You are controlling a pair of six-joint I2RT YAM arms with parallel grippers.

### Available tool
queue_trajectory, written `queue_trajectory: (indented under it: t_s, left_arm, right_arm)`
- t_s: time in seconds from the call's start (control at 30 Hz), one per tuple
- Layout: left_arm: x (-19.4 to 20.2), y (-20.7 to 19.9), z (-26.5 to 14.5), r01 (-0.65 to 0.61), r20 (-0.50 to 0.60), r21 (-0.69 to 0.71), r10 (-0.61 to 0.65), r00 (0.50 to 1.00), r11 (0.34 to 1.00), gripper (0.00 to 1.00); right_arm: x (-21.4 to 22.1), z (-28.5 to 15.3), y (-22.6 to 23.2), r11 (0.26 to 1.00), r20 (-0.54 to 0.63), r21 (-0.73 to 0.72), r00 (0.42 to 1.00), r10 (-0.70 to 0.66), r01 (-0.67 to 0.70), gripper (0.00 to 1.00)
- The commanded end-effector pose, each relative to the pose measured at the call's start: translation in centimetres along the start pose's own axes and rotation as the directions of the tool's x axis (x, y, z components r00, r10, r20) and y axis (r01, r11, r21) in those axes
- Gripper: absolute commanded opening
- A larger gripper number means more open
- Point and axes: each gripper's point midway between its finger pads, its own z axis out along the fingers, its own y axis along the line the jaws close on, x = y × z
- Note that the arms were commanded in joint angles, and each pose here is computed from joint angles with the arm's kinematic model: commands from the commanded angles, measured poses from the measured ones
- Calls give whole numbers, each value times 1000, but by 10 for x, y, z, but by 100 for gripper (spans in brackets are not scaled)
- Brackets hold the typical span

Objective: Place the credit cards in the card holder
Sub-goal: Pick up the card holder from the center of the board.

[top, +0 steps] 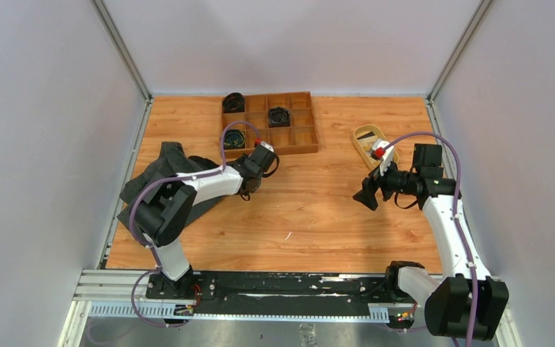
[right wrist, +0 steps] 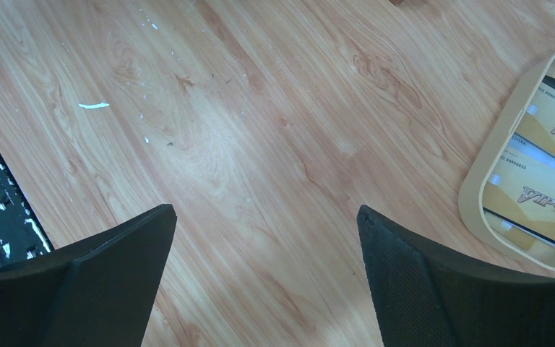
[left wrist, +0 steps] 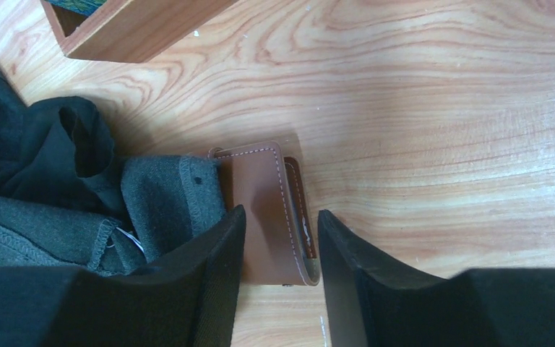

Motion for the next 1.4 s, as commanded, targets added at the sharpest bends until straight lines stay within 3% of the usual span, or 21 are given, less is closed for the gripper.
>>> queue_trajectory:
  t_s: [0.0,0.37,0.53,0.67,0.8,0.97,1.13,1.27,1.37]
  left_arm:
    - [-1,0,5,18,-23,-7,-18,1000,1000,43]
    - [7,10,14,60,-76,-39,-63,995,997,42]
    - [8,10,14,64,-80,-33,-67,995,997,25]
    - [9,8,11,64,-76,-12,-65,995,998,0]
    - [12,0,5,62,-69,57,-58,996,996,0]
    - [10,-19,-22,72,12,181,-75,997,981,0]
    - [-5,-47,-77,39,194,298,-101,976,954,0]
    - [-12,-64,-118,75,283,435,-215,935,897,0]
    - [-16,-78,-146,106,311,569,-333,890,815,0]
  right_arm:
    - [4,2,9,999,-11,-31,1000,-9,8,100]
    - [3,1,11,999,-6,-36,1000,-15,14,100]
    - [3,1,12,999,-4,-43,1000,-15,15,100]
    - [2,0,13,999,-2,-44,1000,-17,17,100]
    - [2,1,14,998,2,-53,1000,-15,15,100]
    - [2,1,15,998,3,-60,1000,-12,12,100]
    - [-1,4,20,995,17,-97,1000,2,-1,100]
    - [-2,8,28,990,17,-142,1000,20,-18,100]
    - [-5,12,34,982,25,-182,999,44,-38,100]
